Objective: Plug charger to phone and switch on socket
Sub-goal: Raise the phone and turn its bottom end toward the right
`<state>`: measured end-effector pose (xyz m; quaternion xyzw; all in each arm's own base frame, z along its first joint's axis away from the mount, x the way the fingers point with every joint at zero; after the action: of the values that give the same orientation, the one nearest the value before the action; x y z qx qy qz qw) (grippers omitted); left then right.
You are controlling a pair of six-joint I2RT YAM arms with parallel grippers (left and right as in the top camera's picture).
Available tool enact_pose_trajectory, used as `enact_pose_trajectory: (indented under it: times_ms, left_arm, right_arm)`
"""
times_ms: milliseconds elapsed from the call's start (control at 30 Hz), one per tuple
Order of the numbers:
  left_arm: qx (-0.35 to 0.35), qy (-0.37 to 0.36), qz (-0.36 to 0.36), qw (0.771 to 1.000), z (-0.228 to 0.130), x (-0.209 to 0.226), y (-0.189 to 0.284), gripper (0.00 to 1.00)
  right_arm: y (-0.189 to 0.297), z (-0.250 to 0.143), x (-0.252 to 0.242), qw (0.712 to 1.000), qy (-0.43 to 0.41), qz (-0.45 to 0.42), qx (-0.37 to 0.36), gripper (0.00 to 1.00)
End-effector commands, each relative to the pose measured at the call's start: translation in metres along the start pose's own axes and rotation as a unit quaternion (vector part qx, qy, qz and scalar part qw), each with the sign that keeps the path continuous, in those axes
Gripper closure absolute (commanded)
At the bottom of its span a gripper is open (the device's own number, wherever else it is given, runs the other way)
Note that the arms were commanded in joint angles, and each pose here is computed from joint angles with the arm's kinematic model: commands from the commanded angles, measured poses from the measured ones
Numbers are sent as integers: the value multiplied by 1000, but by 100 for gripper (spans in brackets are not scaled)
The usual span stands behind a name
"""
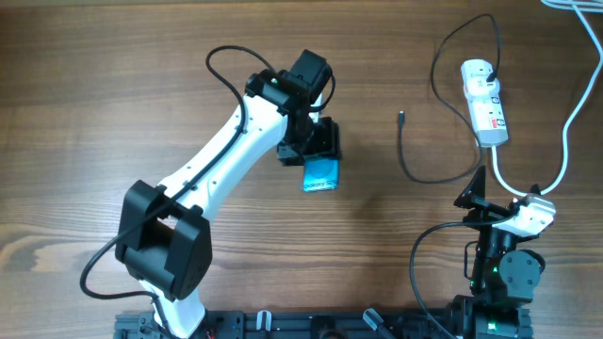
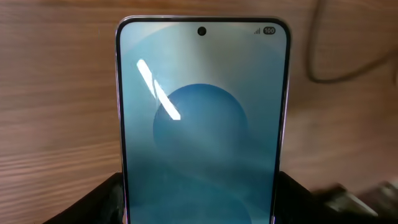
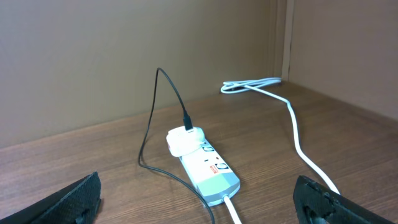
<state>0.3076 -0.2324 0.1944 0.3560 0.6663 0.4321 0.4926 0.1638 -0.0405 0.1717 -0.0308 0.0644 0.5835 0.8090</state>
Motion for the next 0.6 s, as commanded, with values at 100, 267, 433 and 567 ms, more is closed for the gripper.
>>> enact_pose_trajectory:
  times_ms: [100, 267, 433, 567]
  left_arm:
    - [112, 48, -131, 984, -5, -14, 23, 65]
    - [146, 103, -172, 969, 5, -9, 34, 67]
    - [143, 111, -174, 968, 8, -8, 35, 67]
    - [134, 101, -181, 969, 11, -10, 35, 67]
  right_arm:
    - [0, 0, 1, 1000, 7, 6, -2, 0]
    - [0, 1, 1, 1000, 7, 6, -3, 0]
    - [0, 1, 1, 1000, 7, 6, -3, 0]
    - [0, 0, 1, 1000, 7, 6, -2, 0]
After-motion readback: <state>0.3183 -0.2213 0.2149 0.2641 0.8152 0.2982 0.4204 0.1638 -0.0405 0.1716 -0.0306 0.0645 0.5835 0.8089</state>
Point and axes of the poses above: each gripper's point midway between its finger pads, its own y axis back along the fingers, its own x axis along the line the jaws close on, z = x × y, the point moved 8 cm from there along y, back along the fingers, and after that the axes turned 15 degrees about y, right-handed, at the moved point
